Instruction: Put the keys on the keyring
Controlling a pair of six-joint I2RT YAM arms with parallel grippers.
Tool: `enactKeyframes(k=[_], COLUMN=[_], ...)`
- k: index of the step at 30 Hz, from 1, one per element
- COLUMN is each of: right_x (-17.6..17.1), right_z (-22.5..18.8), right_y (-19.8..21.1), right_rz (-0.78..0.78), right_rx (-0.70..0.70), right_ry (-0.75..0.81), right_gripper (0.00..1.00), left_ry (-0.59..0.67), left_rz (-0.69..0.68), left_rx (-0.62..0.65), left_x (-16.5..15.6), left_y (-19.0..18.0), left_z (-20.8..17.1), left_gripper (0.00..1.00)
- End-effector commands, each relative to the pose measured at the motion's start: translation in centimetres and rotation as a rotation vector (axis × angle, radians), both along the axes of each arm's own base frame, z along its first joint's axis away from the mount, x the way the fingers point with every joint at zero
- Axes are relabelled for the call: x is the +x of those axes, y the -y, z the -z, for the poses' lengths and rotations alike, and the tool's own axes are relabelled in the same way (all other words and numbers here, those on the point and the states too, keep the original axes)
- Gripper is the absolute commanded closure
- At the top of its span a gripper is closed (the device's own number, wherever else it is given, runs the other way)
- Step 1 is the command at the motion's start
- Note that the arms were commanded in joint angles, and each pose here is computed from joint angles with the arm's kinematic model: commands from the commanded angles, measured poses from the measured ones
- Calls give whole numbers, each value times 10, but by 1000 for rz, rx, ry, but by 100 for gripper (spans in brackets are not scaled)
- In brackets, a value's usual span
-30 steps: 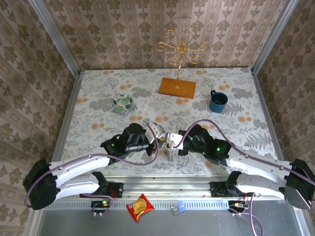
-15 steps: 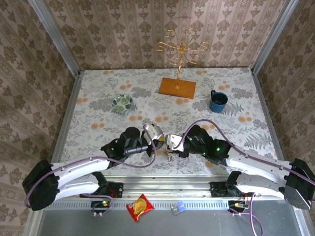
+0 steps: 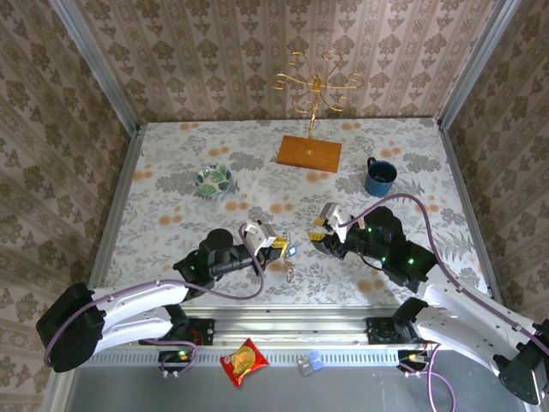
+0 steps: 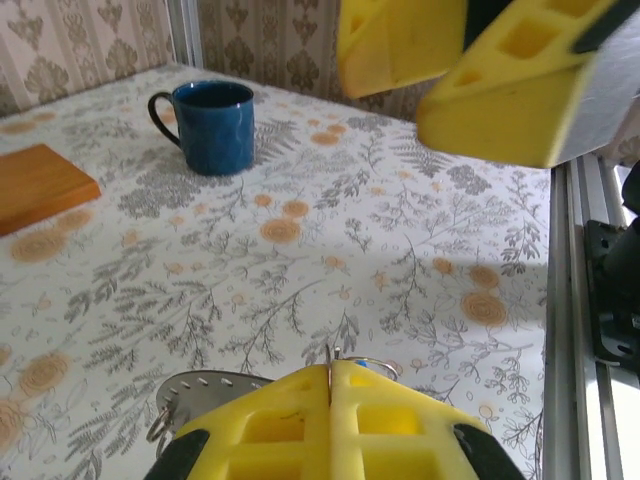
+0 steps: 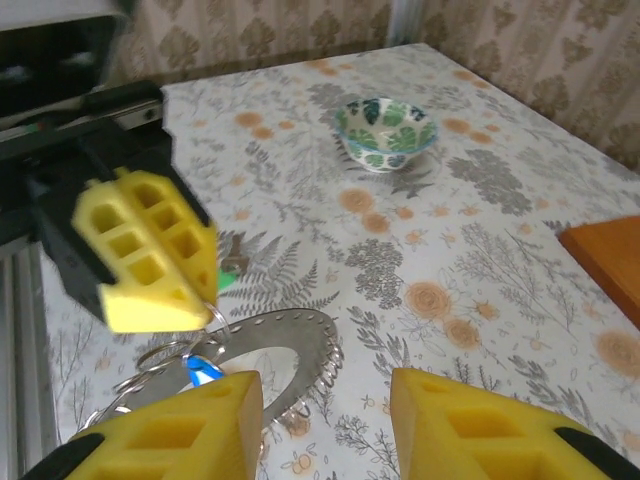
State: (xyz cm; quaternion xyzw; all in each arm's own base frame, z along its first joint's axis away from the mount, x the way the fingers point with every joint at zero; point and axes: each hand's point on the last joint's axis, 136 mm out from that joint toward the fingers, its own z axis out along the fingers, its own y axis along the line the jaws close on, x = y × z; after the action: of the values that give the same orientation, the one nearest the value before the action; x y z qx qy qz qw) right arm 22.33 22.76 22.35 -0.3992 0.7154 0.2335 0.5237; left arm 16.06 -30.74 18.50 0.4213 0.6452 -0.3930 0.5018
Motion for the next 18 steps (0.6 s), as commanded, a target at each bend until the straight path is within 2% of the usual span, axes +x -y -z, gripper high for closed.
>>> enactKeyframes(k=[1, 3, 6, 8, 13, 18], right_x=[30, 45, 26, 20, 1, -11], right_z=[-5, 0, -2, -2, -2, 9], right_y=[21, 36, 5, -5, -24, -37], right_rz=[246, 421, 217, 159, -40, -169], right_rx=[94, 176, 221, 243, 203, 127], right_ry=[-55, -153, -276, -322, -258, -226], right_gripper=[60, 68, 63, 61, 56, 57], left_ry=[108, 120, 127, 132, 151, 174], left_rz=[44, 61, 89, 111, 154, 193], left_rx=[-100, -107, -123, -123, -133, -159], left_x=[-4, -5, -8, -10, -16, -22], left_y=[-2, -4, -5, -4, -4, -5], left_z=[-31, -31, -33, -32, -32, -35], left_gripper=[100, 100, 100, 100, 100, 100])
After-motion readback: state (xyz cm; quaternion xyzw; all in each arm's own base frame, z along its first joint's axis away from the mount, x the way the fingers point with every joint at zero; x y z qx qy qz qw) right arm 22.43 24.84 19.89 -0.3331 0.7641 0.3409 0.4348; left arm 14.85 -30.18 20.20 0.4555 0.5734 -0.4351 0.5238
